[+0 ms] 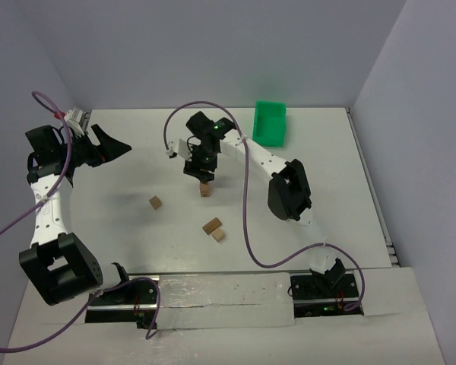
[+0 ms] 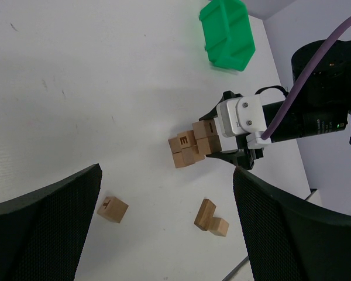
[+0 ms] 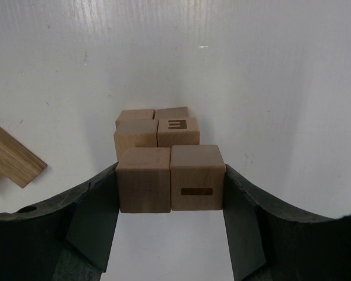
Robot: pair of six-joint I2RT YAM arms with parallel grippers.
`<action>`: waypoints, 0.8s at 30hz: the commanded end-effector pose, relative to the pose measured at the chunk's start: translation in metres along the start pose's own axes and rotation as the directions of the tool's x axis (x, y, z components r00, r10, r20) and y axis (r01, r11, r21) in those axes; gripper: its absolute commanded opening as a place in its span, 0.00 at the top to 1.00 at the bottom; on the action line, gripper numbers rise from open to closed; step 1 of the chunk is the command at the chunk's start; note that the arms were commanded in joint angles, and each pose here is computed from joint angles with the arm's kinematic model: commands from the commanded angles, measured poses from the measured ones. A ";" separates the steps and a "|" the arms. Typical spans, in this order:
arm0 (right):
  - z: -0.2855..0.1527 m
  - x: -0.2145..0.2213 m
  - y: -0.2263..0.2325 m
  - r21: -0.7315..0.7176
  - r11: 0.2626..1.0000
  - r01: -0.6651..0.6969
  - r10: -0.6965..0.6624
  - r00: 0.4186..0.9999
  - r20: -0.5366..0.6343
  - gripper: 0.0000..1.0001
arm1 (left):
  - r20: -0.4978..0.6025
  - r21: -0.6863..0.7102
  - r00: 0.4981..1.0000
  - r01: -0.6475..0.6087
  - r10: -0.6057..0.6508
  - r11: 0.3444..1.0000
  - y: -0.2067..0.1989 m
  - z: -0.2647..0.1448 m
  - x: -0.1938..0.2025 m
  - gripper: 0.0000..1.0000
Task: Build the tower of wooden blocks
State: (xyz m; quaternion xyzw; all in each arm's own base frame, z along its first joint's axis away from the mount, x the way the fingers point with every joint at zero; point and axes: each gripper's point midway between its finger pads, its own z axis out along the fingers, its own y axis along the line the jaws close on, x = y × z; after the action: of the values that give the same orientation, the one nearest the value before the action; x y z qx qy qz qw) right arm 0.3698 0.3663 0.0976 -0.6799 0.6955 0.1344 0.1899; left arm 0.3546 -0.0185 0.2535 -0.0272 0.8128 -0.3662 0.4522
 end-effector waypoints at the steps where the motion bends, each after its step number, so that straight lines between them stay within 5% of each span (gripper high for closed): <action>1: -0.005 -0.015 -0.004 0.029 1.000 0.011 -0.012 1.000 0.028 0.90 | 0.034 0.026 0.998 -0.051 0.050 0.998 -0.006 -0.003 -0.014 0.01; 24: 0.000 -0.014 0.001 0.026 1.000 -0.013 0.013 1.000 0.017 0.88 | 0.033 0.026 0.998 -0.046 0.046 0.999 -0.004 -0.003 -0.014 0.01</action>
State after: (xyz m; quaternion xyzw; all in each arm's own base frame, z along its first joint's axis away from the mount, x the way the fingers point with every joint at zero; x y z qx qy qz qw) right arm 0.3653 0.3697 0.0935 -0.6735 0.7033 0.1343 0.1837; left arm 0.3544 -0.0176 0.2536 -0.0280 0.8125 -0.3667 0.4523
